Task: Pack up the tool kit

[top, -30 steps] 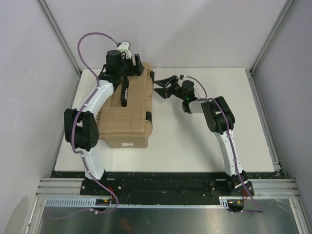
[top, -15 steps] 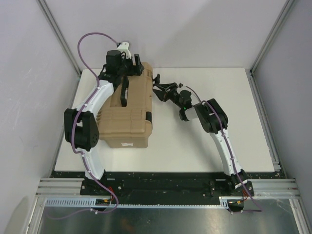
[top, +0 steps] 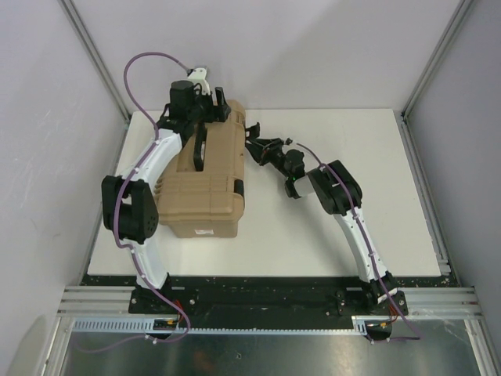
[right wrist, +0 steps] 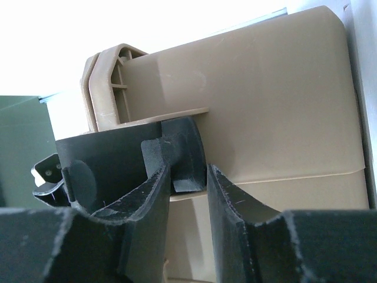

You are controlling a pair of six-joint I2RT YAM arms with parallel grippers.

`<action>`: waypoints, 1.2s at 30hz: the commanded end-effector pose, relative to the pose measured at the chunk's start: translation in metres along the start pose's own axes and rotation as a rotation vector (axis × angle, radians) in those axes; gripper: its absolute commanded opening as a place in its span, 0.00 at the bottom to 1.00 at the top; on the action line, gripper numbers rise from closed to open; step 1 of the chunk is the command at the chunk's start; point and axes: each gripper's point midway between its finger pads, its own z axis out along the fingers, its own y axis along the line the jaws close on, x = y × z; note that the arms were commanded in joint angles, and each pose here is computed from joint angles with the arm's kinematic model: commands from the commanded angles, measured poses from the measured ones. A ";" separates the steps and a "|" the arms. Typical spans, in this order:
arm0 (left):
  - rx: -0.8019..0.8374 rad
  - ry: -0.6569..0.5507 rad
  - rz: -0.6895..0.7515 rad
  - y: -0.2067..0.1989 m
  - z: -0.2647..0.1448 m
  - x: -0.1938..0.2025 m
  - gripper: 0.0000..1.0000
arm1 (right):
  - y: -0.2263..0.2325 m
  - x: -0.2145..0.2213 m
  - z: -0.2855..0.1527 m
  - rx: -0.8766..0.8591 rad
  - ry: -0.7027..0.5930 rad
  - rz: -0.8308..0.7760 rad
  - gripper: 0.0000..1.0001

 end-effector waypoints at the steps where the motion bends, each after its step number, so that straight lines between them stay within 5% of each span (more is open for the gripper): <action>1: -0.022 0.149 -0.058 0.000 -0.012 0.041 0.81 | 0.058 0.018 -0.007 -0.220 0.059 -0.027 0.34; 20: -0.035 0.155 -0.068 0.003 -0.010 0.045 0.81 | 0.082 0.014 -0.019 -0.235 0.028 -0.178 0.34; 29: -0.036 0.157 -0.078 0.002 -0.009 0.045 0.81 | 0.058 0.009 -0.012 -0.163 0.036 -0.134 0.53; 36: -0.039 0.160 -0.087 0.003 -0.007 0.047 0.81 | 0.054 0.021 0.002 -0.169 0.084 -0.103 0.48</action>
